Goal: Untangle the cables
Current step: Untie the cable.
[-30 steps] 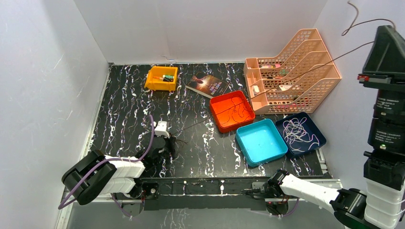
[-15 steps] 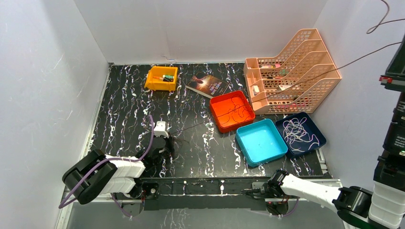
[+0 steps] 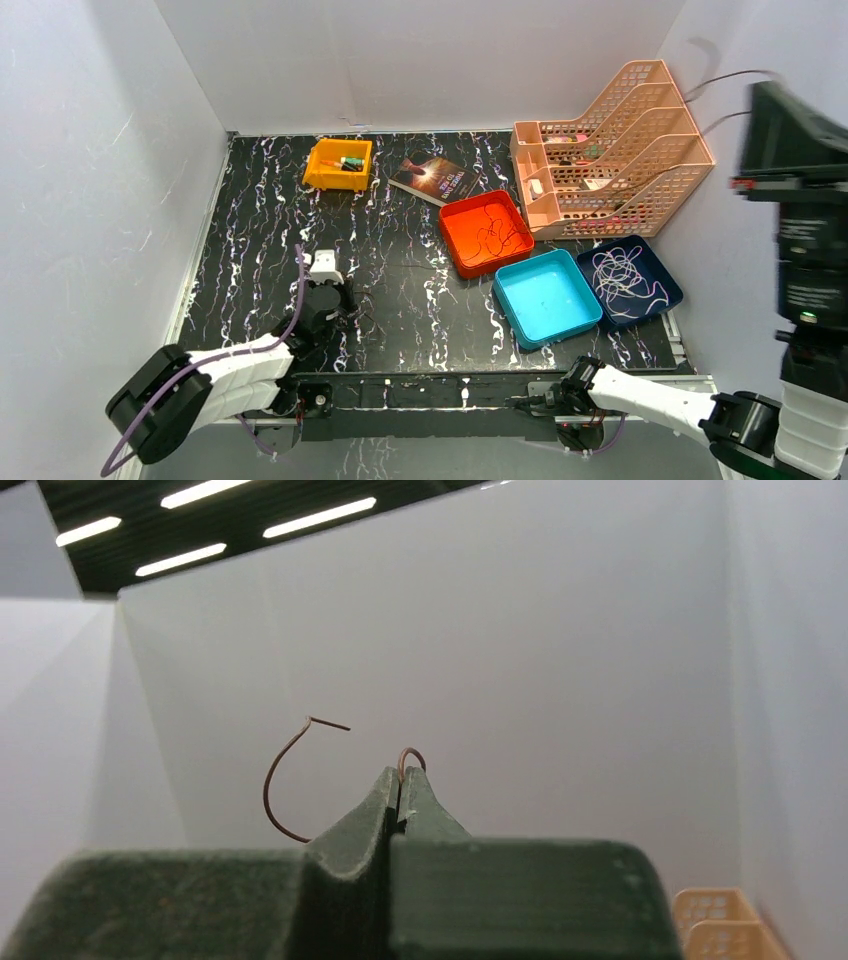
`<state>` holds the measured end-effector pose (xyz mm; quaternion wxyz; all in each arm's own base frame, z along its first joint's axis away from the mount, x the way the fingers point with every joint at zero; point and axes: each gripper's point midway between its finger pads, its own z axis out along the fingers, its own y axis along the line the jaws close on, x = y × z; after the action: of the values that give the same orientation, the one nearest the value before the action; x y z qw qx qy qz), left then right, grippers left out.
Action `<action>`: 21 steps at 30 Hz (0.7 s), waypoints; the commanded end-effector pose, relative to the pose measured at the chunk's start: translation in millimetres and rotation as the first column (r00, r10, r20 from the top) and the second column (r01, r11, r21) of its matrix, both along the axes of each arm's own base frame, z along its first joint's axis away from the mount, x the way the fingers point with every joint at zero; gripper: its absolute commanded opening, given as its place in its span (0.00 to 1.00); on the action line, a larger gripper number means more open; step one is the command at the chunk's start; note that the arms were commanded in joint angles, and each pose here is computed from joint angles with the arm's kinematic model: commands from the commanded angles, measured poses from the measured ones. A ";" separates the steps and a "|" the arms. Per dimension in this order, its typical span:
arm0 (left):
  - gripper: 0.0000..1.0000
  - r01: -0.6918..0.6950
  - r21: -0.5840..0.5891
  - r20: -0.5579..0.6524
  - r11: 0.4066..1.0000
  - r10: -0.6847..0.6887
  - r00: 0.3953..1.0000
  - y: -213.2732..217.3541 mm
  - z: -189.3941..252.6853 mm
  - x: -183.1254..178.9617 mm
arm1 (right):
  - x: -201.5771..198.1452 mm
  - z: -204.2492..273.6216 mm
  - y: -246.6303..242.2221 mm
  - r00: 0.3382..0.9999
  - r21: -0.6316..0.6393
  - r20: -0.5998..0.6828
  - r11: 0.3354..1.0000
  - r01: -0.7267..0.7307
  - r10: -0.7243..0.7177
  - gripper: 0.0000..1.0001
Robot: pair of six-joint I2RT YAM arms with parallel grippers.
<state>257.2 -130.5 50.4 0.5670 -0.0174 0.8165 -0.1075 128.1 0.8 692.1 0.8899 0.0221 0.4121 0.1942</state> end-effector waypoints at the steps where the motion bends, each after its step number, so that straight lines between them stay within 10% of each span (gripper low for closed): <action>1: 0.00 -0.068 0.006 0.099 0.998 0.067 0.993 10.9 43.3 13.3 | 36.8 -59.8 81.8 0.959 -0.098 -0.224 0.975 -0.197 0.172 0.00; 12: 0.00 -0.107 0.084 0.242 0.991 0.084 0.967 26.8 130.6 20.9 | 49.4 -183.5 178.1 0.748 -0.196 -0.578 0.835 -0.514 0.325 0.00; 21: 0.00 -0.091 0.209 0.290 0.974 0.027 0.957 28.3 170.9 25.5 | 44.7 -341.0 222.4 0.397 -0.098 -0.889 0.753 -0.651 0.227 0.03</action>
<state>280.8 -108.8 203.8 0.6736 0.0063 0.7381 -0.0377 185.4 208.0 413.7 0.5623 -0.2091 0.7499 0.2788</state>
